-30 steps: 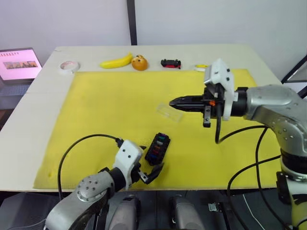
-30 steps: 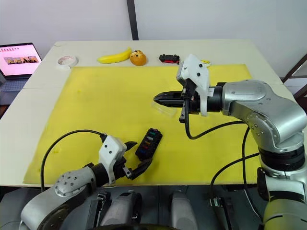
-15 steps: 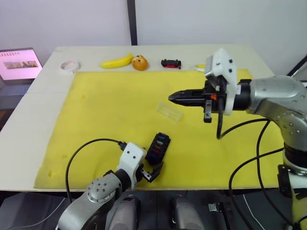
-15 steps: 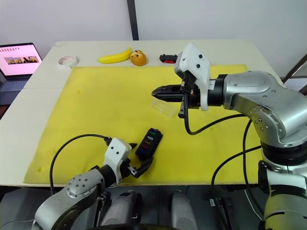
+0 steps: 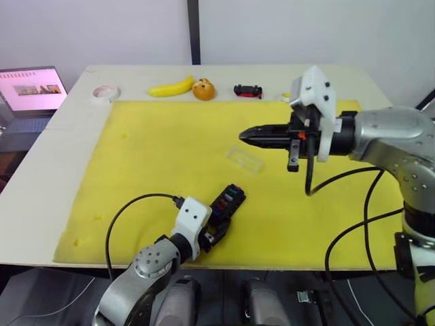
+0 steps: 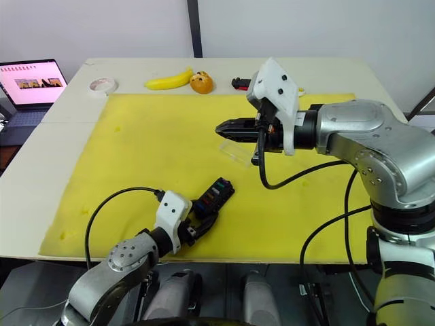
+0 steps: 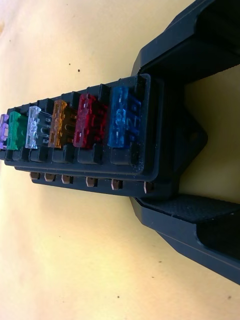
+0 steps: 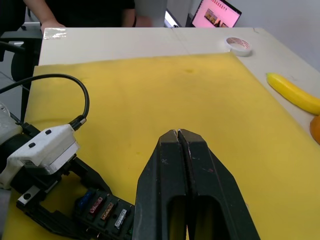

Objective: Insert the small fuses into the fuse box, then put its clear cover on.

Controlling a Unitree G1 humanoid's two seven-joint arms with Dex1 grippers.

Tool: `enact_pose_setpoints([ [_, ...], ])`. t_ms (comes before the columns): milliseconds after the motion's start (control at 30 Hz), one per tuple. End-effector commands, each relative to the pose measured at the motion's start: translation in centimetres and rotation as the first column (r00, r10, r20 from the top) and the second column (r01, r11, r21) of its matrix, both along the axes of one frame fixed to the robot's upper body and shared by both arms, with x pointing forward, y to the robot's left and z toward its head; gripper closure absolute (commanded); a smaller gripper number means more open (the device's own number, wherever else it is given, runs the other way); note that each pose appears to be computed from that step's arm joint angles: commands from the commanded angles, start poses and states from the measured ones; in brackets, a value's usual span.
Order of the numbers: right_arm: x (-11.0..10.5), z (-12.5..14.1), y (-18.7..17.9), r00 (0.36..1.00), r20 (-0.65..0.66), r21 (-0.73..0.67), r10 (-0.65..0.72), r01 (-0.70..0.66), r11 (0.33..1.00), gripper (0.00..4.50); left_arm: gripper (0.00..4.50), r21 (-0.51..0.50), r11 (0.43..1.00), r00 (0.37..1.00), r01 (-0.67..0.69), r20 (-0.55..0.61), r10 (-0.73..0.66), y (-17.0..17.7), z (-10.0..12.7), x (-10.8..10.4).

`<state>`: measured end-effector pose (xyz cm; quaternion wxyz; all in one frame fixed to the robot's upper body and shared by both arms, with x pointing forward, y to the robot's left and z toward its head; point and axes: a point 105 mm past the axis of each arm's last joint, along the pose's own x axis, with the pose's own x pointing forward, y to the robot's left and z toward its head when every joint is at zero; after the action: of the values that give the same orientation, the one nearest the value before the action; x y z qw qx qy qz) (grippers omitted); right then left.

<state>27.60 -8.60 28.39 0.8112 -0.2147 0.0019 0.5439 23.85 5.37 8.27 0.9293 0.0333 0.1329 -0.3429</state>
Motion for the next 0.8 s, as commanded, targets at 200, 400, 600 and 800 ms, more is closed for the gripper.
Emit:
enact_pose_setpoints([
  [200, 0.6, -0.7, -1.4, 0.997, 0.055, -0.012, -0.055, 0.056, 0.998, 4.5, 1.98, 0.03, 0.985, 0.984, 0.171, -0.047, -0.17, 4.0, 0.6, 3.2],
  [400, 2.7, -3.8, -2.8, 0.988, 0.018, -0.021, -0.153, 0.153, 0.988, 4.5, 1.98, 0.107, 0.884, 0.89, 0.456, -0.043, -0.454, 6.7, 2.0, 5.2],
  [600, 5.4, -7.5, -3.2, 0.975, -0.041, -0.058, -0.218, 0.216, 0.975, 3.59, 1.98, 0.179, 0.777, 0.794, 0.604, -0.048, -0.606, 8.0, 2.7, 8.4],
  [800, 8.1, -10.1, -2.6, 0.962, -0.132, -0.075, -0.239, 0.231, 0.97, 0.59, 1.98, 0.149, 0.716, 0.729, 0.682, -0.072, -0.68, 7.2, 2.0, 9.0],
])
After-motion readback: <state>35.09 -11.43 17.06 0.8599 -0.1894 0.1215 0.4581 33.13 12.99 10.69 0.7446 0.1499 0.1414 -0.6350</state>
